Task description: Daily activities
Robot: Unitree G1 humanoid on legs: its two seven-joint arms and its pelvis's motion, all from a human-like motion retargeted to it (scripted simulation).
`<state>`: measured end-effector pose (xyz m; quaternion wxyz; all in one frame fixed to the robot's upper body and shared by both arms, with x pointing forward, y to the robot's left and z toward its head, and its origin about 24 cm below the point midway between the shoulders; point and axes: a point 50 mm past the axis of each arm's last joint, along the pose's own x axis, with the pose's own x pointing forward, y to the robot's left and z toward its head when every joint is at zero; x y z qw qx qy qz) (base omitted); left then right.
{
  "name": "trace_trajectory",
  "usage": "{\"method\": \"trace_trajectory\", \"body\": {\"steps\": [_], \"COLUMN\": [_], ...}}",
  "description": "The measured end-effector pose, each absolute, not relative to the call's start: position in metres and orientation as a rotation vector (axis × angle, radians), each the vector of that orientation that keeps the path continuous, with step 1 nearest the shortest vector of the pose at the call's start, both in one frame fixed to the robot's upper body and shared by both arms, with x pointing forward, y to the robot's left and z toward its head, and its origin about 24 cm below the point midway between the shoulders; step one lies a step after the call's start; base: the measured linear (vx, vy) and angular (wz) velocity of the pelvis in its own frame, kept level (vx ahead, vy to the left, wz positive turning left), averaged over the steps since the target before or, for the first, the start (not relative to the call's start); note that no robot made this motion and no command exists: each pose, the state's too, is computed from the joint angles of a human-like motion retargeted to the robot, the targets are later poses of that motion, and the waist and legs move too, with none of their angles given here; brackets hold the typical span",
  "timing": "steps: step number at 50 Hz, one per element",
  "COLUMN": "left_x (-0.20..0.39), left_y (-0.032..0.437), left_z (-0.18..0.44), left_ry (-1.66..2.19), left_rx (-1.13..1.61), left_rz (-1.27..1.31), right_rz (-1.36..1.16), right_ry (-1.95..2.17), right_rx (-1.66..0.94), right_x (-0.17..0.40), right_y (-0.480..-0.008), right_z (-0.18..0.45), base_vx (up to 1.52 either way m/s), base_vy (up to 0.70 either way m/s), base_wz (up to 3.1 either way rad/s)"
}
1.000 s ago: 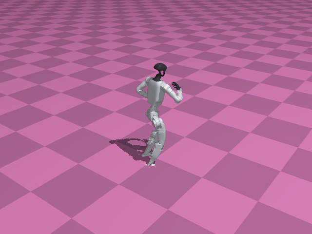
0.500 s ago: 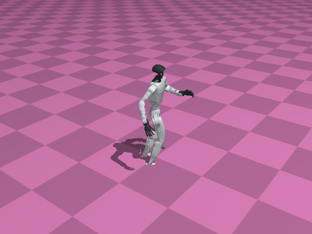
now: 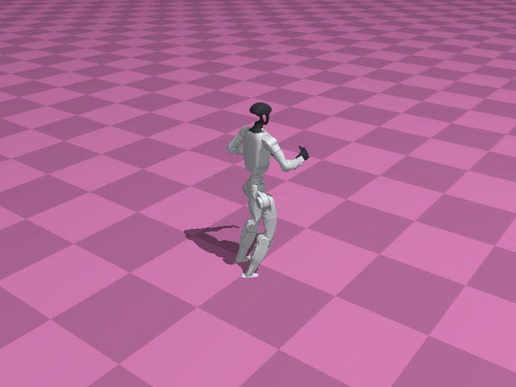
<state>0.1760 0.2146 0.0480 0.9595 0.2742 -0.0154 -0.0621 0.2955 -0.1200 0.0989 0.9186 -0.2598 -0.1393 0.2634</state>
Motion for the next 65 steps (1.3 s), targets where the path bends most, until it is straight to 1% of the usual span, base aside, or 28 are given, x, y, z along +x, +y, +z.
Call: {"method": "trace_trajectory", "body": {"steps": [3,5,9,13,20,25,31,38,48,56,60,65], "left_x": [0.159,0.152,0.153,0.156,0.158,0.157,0.156,0.165,0.175,0.183,0.188,0.196], "left_y": [0.22,0.221,0.219,0.214,0.206,0.204,0.205,0.209,0.217,0.229,0.235,0.238], "left_z": [0.036,0.03,0.025,0.02,0.01,0.006,0.004,0.011,0.015,0.015,0.012,0.005], "left_ry": [0.069,0.115,0.149,0.175,0.222,0.243,0.255,0.215,0.18,0.172,0.184,0.223], "left_rx": [0.571,0.553,0.483,0.385,0.224,0.162,0.141,0.191,0.218,0.189,0.187,0.198], "left_rz": [-0.169,-0.177,-0.172,-0.177,-0.19,-0.184,-0.17,-0.144,-0.043,0.067,0.099,0.091], "right_rz": [0.728,0.838,1.0,1.089,1.065,0.992,0.926,0.865,0.759,0.637,0.585,0.537], "right_ry": [-0.609,-0.751,-0.809,-0.674,-0.336,-0.206,-0.19,-0.209,-0.216,-0.014,0.158,0.44], "right_rx": [-0.493,-0.462,-0.421,-0.414,-0.424,-0.434,-0.464,-0.532,-0.599,-0.629,-0.644,-0.659], "right_x": [0.284,0.266,0.242,0.239,0.254,0.26,0.265,0.27,0.28,0.279,0.269,0.243], "right_y": [-0.068,-0.044,-0.02,-0.014,-0.029,-0.043,-0.049,-0.055,-0.064,-0.099,-0.122,-0.153], "right_z": [0.174,0.204,0.214,0.188,0.119,0.089,0.082,0.081,0.081,0.038,0.002,-0.053], "base_vx": [-0.02,-0.01,-0.01,0.0,0.0,0.0,0.0,0.0,0.0,0.0,0.0,0.0], "base_vy": [-0.01,-0.02,-0.03,-0.02,0.0,0.0,0.0,0.0,0.0,0.0,0.0,0.0], "base_wz": [0.37,0.32,0.26,0.09,0.0,0.0,0.0,0.0,0.0,0.0,0.0,0.0]}}
